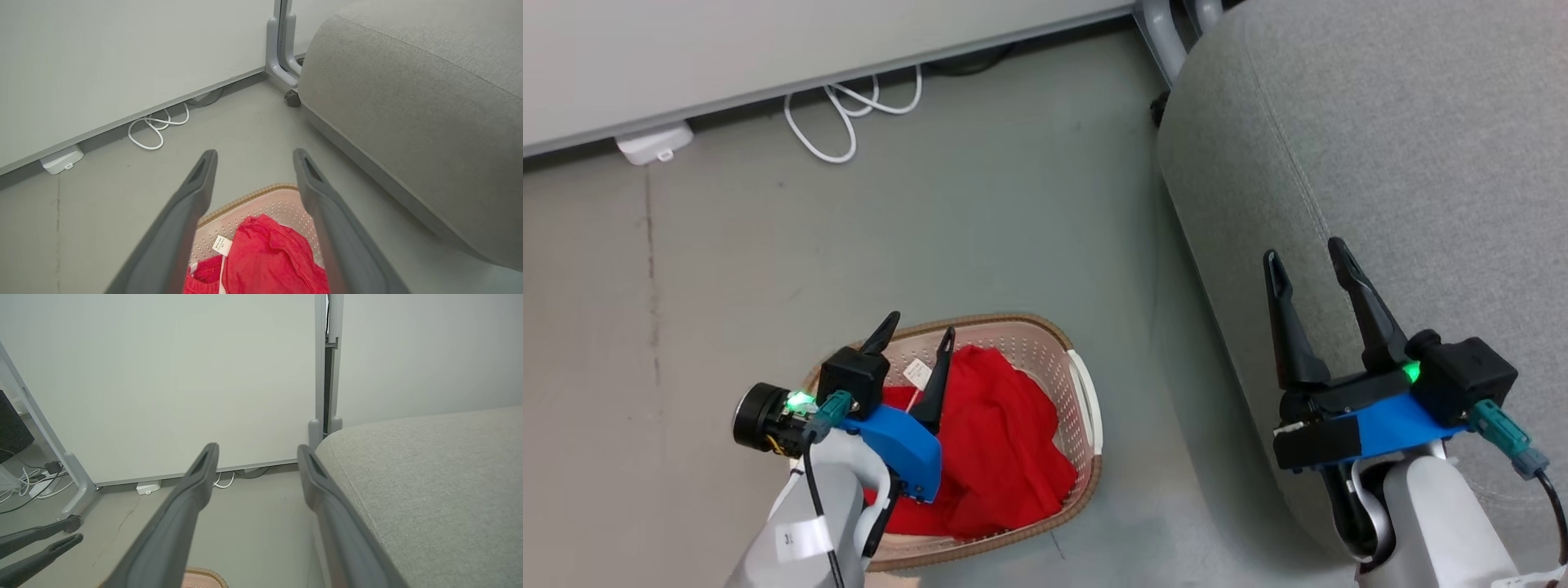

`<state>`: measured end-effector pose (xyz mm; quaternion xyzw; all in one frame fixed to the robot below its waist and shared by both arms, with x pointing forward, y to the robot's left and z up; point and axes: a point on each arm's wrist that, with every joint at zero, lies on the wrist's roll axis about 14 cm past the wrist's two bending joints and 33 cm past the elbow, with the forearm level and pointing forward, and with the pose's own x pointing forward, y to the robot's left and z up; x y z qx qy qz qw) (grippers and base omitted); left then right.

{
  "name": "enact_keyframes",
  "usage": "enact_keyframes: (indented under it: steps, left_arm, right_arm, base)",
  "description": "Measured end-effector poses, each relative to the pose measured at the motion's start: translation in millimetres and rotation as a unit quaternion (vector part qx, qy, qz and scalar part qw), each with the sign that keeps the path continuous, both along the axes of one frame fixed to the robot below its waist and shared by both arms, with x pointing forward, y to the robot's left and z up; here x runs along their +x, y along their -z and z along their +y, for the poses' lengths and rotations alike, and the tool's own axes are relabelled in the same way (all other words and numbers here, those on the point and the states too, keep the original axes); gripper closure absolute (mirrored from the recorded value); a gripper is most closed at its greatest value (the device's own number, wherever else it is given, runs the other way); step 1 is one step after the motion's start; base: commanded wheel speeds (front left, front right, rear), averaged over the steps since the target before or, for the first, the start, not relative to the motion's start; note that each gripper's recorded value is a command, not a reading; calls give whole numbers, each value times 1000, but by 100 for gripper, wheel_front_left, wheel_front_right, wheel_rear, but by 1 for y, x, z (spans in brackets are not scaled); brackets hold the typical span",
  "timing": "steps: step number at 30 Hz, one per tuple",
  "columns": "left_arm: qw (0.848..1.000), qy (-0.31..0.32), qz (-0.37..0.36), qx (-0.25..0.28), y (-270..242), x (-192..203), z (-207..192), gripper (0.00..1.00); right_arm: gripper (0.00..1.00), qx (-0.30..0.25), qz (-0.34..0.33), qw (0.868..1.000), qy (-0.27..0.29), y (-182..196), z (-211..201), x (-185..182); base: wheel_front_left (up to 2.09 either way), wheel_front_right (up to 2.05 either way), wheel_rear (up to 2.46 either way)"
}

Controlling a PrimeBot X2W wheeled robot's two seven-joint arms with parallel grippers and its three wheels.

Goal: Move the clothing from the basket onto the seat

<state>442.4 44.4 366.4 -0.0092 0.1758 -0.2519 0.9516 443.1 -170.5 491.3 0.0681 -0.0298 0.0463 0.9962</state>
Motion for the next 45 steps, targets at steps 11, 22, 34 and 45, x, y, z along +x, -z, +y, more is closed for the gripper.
enact_keyframes:
  steps: [11,22,34,45]
  left_arm:
    - [982,33,183,29,105,-21,-15,0]
    - [922,34,383,50,171,-68,-15,0]
    - [873,32,485,45,205,-87,-14,0]
    - [829,36,556,45,231,-107,-17,0]
  right_arm:
    - [0,-8,28,999,16,31,-15,24]
    - [0,-14,54,998,20,60,-21,40]
    - [0,-19,72,997,23,85,-25,54]
    - [0,-22,88,996,23,109,-27,64]
  base:
    - [0,0,0]
    - [0,0,0]
    - [0,0,0]
    - [0,0,0]
